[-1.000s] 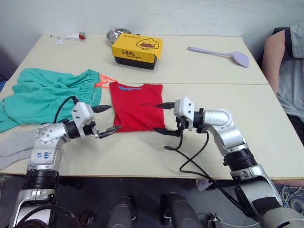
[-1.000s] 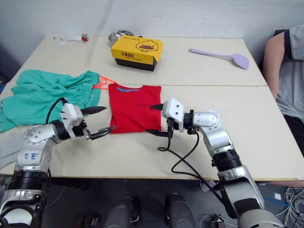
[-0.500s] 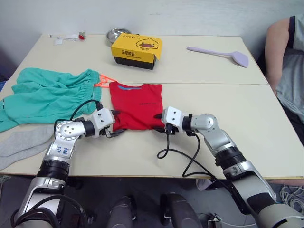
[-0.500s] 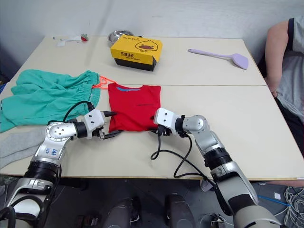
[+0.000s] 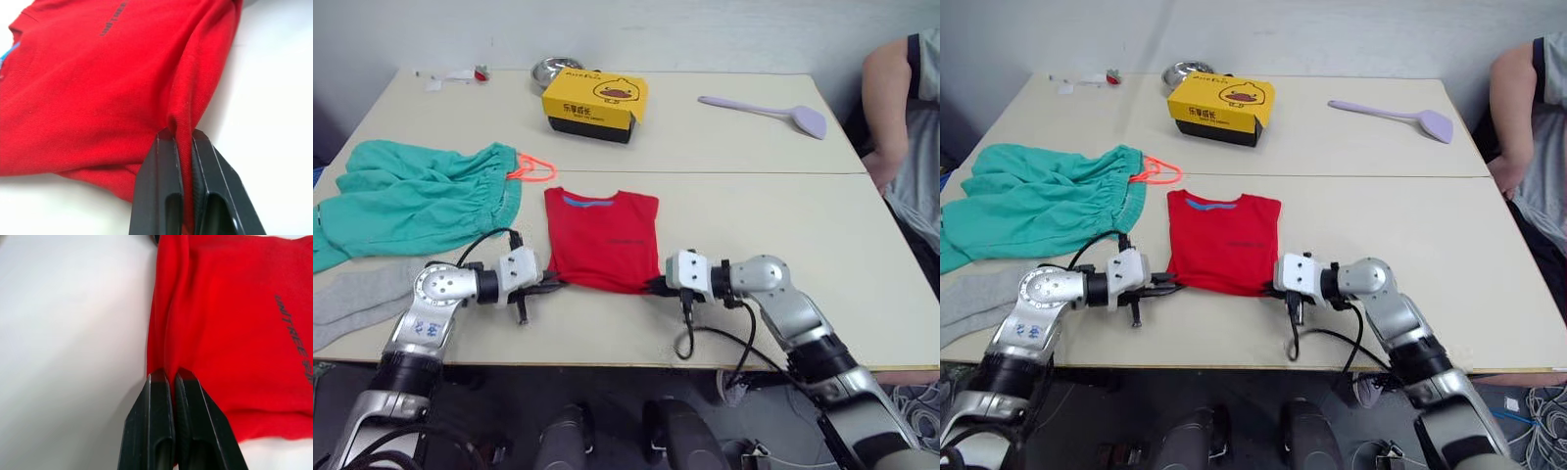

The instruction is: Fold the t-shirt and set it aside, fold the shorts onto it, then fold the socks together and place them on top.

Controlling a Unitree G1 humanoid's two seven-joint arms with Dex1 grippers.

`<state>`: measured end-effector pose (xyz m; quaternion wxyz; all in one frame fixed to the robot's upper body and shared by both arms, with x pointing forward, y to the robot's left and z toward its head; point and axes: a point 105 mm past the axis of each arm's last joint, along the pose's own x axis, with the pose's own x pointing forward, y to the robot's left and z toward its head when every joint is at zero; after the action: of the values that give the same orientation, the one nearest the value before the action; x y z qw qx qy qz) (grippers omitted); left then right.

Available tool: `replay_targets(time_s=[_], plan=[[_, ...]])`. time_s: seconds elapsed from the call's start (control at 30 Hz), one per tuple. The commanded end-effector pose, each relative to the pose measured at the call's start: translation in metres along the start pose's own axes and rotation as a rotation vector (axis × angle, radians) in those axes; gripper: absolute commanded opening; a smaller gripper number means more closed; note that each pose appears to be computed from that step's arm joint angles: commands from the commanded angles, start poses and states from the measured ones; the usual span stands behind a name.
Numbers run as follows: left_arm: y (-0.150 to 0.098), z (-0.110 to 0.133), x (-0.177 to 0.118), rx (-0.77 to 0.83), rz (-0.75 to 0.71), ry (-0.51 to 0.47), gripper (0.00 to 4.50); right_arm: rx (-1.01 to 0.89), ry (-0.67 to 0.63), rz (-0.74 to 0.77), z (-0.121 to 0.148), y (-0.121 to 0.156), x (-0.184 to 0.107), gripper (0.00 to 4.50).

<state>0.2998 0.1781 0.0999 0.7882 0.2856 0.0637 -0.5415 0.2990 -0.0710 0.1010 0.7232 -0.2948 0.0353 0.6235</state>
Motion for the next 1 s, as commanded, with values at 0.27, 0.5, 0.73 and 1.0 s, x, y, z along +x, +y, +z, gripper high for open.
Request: replay_targets(time_s=[0.27, 0.5, 0.73, 1.0], plan=[[-0.049, 0.005, -0.022, -0.040, -0.009, 0.027, 0.02, 0.097, -0.003, -0.024, 0.009, 0.039, -0.014, 0.00], [-0.059, -0.001, -0.028, -0.075, 0.011, 0.038, 0.02, 0.124, -0.004, -0.040, 0.005, 0.052, -0.011, 0.00], [-0.052, 0.008, -0.040, -0.196, -0.010, 0.005, 0.01, 0.132, -0.032, -0.043, 0.007, 0.047, -0.017, 0.23], [-0.054, 0.008, -0.060, -0.285, -0.068, 0.026, 1.83, 0.179, -0.169, 0.069, 0.029, 0.054, -0.036, 2.54]])
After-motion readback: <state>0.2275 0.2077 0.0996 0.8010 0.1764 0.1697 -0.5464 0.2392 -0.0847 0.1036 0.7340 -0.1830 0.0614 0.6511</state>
